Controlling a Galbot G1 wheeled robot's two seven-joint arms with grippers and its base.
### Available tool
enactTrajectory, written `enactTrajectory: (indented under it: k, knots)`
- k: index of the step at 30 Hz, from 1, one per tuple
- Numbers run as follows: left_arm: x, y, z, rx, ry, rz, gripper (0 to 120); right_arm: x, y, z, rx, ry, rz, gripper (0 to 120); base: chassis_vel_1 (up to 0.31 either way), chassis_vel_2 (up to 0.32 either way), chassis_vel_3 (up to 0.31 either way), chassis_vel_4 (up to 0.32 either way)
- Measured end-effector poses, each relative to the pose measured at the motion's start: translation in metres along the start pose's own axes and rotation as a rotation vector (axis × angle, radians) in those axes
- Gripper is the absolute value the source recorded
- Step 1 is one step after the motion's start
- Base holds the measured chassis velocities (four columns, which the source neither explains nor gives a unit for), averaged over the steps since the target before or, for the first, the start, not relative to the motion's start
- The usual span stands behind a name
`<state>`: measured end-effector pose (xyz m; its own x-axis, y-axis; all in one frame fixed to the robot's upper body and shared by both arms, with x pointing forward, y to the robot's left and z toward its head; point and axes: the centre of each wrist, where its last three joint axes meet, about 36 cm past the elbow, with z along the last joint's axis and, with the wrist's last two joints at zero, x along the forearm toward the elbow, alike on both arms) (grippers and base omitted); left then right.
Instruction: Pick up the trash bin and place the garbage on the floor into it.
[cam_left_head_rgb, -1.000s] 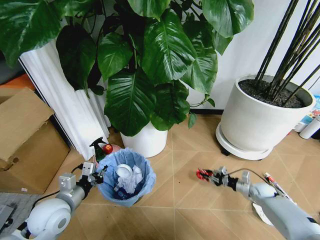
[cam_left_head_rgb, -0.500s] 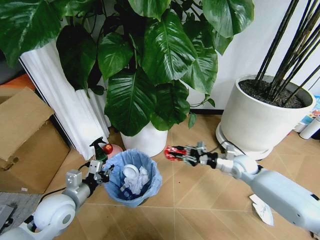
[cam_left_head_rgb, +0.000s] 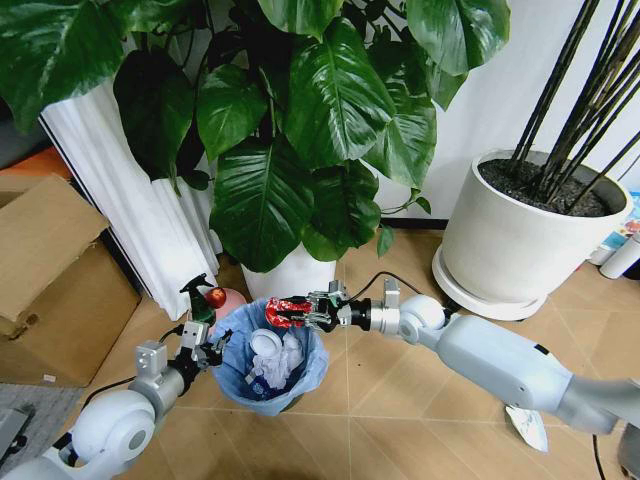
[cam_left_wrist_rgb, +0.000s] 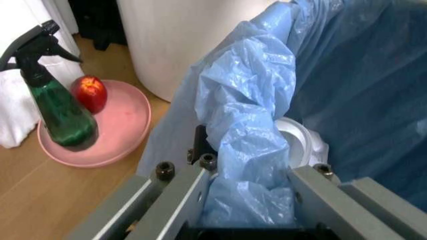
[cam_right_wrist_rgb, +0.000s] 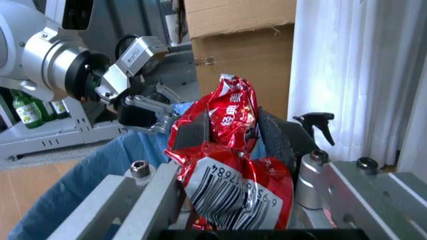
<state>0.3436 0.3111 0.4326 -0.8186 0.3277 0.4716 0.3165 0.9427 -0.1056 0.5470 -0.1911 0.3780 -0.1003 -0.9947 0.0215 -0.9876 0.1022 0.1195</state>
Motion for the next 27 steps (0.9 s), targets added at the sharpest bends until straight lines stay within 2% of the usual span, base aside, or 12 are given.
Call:
enactTrajectory:
  k: [14, 22, 25, 27]
  knots:
    - [0.002, -0.002, -0.003, 0.000, 0.003, -0.003, 1, -0.021, 0.010, 0.010, -0.027, 0.028, -0.042, 23, 0.000, 0.000, 0.000, 0.000]
    - [0.002, -0.001, -0.003, 0.004, 0.003, -0.003, 1, -0.044, 0.008, -0.001, -0.016, 0.018, -0.080, 23, 0.000, 0.000, 0.000, 0.000]
    - [0.002, 0.000, -0.004, 0.005, 0.003, -0.003, 1, -0.048, 0.008, -0.002, -0.017, 0.023, -0.090, 28, 0.000, 0.000, 0.000, 0.000]
    - [0.002, 0.000, -0.004, 0.004, 0.002, -0.004, 1, -0.050, 0.009, -0.003, -0.018, 0.025, -0.093, 36, 0.000, 0.000, 0.000, 0.000]
